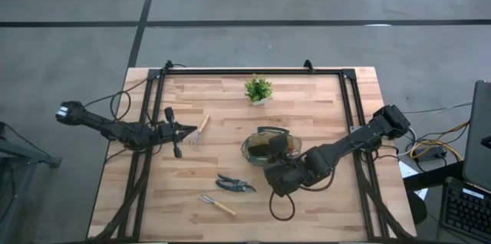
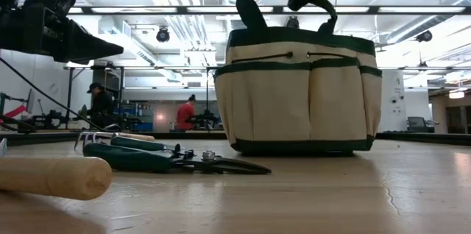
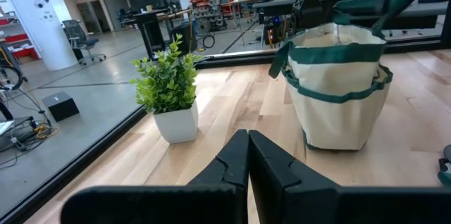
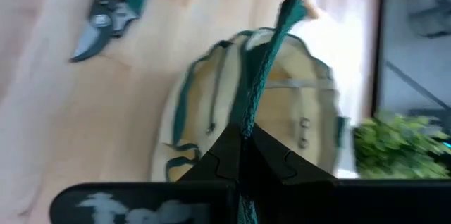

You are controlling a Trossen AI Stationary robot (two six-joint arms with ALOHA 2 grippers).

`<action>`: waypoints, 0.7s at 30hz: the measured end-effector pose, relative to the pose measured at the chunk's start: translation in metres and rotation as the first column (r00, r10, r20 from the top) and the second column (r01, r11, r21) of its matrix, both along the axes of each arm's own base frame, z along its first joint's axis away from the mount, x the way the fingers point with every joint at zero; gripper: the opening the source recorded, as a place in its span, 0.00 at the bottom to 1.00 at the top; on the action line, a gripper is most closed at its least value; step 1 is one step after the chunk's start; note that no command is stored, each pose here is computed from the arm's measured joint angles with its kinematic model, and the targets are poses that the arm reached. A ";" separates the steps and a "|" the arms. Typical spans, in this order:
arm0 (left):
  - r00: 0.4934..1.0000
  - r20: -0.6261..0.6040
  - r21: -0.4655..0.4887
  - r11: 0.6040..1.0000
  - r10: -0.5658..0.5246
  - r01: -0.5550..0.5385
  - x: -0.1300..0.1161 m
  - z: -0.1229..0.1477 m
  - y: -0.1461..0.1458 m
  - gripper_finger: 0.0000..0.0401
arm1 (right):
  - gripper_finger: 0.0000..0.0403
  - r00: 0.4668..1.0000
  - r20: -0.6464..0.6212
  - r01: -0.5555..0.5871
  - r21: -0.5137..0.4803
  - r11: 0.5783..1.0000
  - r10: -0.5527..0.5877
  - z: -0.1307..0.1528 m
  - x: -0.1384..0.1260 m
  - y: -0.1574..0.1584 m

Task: Pick & Place Garden tools in Gardening bag
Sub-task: Move the gardening bag to the middle of the table

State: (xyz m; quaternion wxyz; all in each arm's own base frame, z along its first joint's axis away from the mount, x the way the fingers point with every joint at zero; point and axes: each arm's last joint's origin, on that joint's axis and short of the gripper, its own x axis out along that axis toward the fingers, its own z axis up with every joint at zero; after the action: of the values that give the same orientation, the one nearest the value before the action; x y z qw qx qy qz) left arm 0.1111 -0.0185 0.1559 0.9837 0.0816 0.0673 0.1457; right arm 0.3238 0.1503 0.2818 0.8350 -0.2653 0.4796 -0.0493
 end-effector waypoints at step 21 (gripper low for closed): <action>1.000 0.000 0.000 1.000 0.000 0.000 0.000 0.000 0.000 0.03 | 0.02 0.998 -0.002 0.069 0.114 0.991 -0.070 0.007 -0.001 -0.013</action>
State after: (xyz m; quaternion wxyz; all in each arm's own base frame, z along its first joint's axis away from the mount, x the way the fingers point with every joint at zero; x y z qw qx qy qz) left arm 0.1111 -0.0185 0.1558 0.9836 0.0817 0.0675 0.1459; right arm 0.3230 0.1375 0.2890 0.8470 -0.2003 0.4898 -0.0512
